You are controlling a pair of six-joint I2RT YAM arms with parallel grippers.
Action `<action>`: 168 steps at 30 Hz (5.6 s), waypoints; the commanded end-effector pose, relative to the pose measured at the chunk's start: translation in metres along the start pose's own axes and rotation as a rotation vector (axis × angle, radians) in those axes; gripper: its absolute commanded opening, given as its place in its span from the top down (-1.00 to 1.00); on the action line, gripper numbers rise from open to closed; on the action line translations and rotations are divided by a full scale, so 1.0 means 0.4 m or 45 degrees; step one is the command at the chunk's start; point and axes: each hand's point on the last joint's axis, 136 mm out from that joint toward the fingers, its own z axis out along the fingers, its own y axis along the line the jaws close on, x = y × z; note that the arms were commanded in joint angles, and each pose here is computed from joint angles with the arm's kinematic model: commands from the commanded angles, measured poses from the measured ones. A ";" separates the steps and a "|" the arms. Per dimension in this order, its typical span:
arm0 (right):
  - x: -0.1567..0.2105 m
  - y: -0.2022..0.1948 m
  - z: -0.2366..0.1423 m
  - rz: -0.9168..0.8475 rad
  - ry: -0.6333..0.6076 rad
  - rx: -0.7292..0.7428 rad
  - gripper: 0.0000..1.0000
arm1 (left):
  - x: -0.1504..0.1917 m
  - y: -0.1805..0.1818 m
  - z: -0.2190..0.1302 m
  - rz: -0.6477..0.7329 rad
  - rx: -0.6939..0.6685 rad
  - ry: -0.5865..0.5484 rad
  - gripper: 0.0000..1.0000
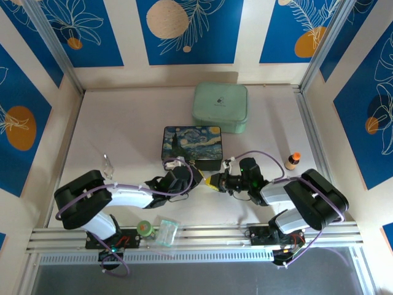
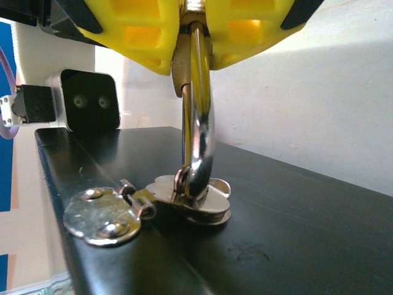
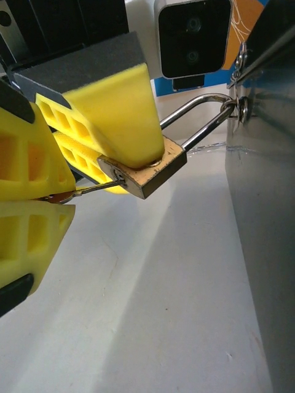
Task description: Unlock the padlock with the key
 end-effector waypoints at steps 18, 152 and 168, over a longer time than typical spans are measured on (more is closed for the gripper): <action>0.013 -0.030 -0.001 0.025 -0.004 0.014 1.00 | -0.027 -0.076 -0.015 0.055 0.088 -0.047 1.00; -0.147 0.102 0.001 0.142 0.026 -0.310 1.00 | 0.035 -0.211 -0.029 -0.170 0.427 0.178 1.00; -0.109 0.069 -0.023 0.091 -0.040 -0.181 0.54 | 0.011 -0.117 -0.009 -0.207 0.273 0.089 1.00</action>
